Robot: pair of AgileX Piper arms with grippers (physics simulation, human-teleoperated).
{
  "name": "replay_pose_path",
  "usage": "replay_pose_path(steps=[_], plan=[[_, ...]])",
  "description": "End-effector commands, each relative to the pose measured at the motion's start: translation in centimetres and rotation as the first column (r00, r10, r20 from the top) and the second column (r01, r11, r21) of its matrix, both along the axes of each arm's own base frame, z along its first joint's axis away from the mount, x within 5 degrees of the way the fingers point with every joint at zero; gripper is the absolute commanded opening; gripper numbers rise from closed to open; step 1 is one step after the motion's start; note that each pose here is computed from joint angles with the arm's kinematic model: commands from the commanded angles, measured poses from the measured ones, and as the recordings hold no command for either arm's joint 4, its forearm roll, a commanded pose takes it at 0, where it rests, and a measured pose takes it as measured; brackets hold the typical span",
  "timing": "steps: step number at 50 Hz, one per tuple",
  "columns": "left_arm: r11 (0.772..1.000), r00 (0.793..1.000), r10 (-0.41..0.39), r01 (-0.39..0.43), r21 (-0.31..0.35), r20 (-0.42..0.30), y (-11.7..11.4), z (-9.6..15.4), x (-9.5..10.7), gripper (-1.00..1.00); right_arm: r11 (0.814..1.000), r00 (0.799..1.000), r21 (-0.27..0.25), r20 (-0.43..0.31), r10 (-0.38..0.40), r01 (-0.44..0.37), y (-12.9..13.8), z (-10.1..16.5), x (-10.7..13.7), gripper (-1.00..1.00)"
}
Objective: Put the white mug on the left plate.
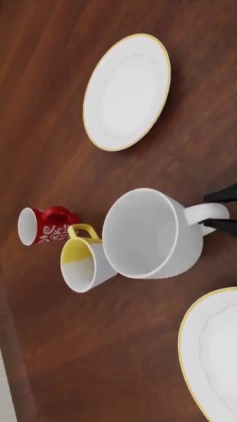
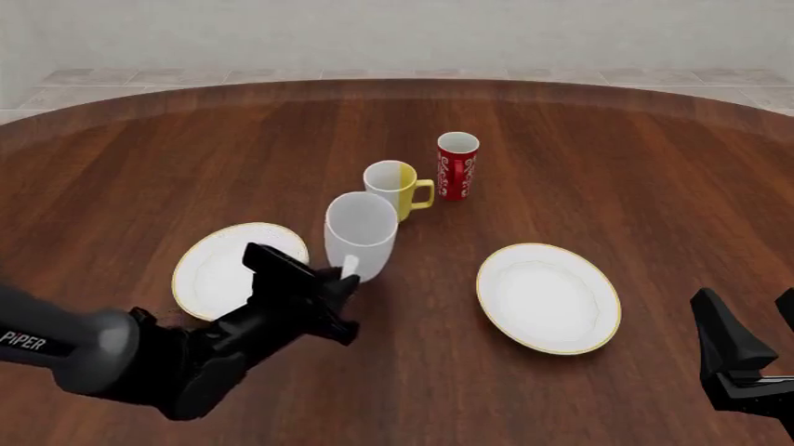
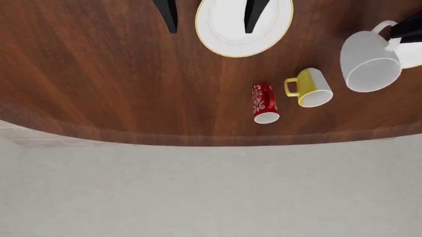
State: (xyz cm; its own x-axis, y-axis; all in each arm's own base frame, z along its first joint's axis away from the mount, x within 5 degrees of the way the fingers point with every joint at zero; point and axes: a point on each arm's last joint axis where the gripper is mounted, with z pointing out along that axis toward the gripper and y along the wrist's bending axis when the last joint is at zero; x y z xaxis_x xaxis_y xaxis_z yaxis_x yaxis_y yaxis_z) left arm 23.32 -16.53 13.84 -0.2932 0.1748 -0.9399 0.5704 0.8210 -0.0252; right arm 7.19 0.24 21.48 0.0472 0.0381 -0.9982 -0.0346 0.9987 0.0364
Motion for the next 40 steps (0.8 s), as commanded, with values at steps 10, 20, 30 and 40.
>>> replay_pose_path(steps=[10, 20, 30, 40], plan=[[0.999, 0.994, 0.032, -0.029, -0.028, 0.106, 2.5, 5.2, -1.6, -1.00, 1.000, 1.000, 0.001, -0.001, 0.000, 0.000, 0.0, 0.0, 0.0, 1.00], [0.997, 0.987, 0.071, -0.068, -0.022, 0.147, 4.5, 7.5, -2.6, -1.00, 1.000, 1.000, 0.000, 0.000, 0.000, 0.000, 0.0, 0.0, 0.0, 1.00], [0.993, 0.977, 0.115, -0.113, -0.023, 0.180, 6.4, 9.9, -3.8, -1.00, 1.000, 1.000, 0.000, 0.000, 0.000, 0.000, 0.0, 0.0, 0.0, 1.00], [0.989, 0.971, 0.147, -0.146, -0.021, 0.190, 7.3, 10.7, -4.0, -1.00, 1.000, 1.000, 0.000, 0.000, 0.000, 0.000, 0.0, 0.0, 0.0, 1.00]])
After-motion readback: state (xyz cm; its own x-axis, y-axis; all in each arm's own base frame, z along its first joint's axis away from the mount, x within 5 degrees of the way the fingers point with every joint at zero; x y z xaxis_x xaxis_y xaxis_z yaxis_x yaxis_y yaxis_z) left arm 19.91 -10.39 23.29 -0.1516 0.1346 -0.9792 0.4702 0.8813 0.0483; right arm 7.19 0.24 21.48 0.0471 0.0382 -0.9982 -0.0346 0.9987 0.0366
